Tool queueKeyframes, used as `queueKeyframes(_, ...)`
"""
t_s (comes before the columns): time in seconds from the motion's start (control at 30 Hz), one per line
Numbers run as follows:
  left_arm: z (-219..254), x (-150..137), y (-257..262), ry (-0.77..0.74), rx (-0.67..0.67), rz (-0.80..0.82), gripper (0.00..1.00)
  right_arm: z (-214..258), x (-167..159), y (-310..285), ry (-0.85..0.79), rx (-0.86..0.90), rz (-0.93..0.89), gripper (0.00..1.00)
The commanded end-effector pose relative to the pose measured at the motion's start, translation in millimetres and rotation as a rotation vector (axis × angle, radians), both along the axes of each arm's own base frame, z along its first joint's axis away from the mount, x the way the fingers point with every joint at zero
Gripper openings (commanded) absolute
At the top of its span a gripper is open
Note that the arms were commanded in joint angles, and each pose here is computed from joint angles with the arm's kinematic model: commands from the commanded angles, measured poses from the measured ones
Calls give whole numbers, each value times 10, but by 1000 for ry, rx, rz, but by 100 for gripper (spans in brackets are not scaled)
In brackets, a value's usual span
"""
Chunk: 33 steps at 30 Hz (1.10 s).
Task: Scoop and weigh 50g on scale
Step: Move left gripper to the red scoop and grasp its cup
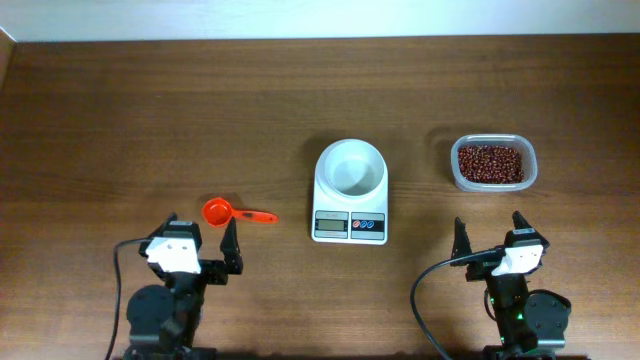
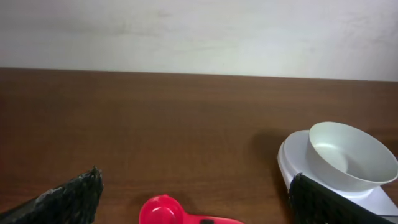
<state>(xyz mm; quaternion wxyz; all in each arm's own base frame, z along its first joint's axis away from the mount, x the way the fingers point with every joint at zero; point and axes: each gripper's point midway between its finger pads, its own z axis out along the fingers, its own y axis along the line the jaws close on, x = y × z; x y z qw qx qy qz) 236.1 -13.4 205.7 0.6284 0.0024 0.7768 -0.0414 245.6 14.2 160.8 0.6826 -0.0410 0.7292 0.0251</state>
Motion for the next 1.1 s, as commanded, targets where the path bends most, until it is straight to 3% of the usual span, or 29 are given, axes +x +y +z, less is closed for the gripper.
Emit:
queueKeyframes(0.0,125,45,-83,16,-25,-45,99,-19,-1,5,-2,0,0,99)
queueKeyframes(0.3,181,97,-84,151,-24,-43,99,-19,-1,5,-2,0,0,99)
queueKeyframes(0.7,34,-27,-380,256,-82,-209,99,-19,-1,5,-2,0,0,99)
queueKeyframes(0.9,36,22,-323,290,-184,-136,99,-19,-1,5,-2,0,0,99)
queueKeyframes(1.07,15,149,-197,454,-180,-40,99,-19,-1,5,-2,0,0,99)
